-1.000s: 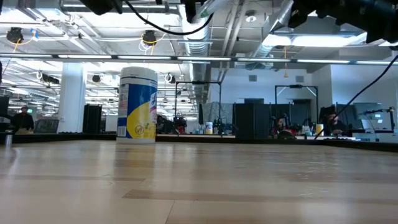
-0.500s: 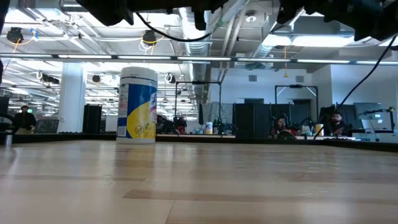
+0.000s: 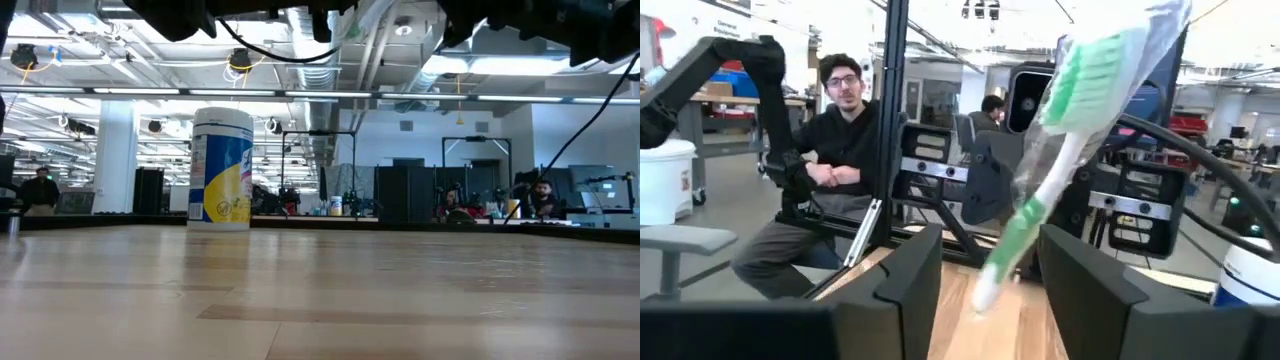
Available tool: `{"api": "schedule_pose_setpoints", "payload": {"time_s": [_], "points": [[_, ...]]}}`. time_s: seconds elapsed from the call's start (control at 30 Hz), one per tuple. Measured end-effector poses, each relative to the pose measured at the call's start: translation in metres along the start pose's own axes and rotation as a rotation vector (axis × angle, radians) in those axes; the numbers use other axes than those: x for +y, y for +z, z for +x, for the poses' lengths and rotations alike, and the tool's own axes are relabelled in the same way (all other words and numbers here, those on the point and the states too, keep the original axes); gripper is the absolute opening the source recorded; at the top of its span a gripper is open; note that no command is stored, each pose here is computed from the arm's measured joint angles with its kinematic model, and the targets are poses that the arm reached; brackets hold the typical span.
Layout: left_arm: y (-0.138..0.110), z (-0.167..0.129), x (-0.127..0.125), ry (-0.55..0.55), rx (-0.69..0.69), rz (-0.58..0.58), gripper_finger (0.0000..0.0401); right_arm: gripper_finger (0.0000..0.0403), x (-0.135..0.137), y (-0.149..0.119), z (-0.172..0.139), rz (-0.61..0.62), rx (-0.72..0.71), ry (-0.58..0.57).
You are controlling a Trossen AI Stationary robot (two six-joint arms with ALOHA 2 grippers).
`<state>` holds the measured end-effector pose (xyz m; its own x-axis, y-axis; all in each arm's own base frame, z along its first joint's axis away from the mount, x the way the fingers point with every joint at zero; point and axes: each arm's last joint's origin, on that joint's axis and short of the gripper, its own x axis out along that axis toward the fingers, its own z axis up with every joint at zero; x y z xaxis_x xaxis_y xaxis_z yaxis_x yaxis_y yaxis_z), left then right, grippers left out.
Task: Pick & Place toothbrushing station
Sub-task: Put the green toothbrush into the wire organizer
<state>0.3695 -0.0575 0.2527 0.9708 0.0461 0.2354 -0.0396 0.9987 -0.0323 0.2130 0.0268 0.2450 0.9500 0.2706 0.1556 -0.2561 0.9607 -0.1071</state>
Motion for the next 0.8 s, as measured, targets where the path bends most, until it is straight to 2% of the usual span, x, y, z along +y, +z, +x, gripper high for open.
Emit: {"api": "schedule_pose_setpoints", "payload": {"time_s": [0.13, 0.5, 0.8], "points": [[0.000, 0.000, 0.000, 0.000, 0.001, 0.000, 0.0000, 0.0147, -0.002, 0.001, 0.000, -0.016, -0.002, -0.049], [0.000, 0.000, -0.001, -0.003, 0.003, 0.000, 0.0000, 0.0133, -0.008, 0.006, -0.001, -0.038, -0.056, -0.084], [-0.016, 0.007, -0.001, 0.004, -0.004, -0.004, 0.0000, 0.0127, -0.007, 0.009, -0.001, -0.043, -0.087, -0.080]]}}
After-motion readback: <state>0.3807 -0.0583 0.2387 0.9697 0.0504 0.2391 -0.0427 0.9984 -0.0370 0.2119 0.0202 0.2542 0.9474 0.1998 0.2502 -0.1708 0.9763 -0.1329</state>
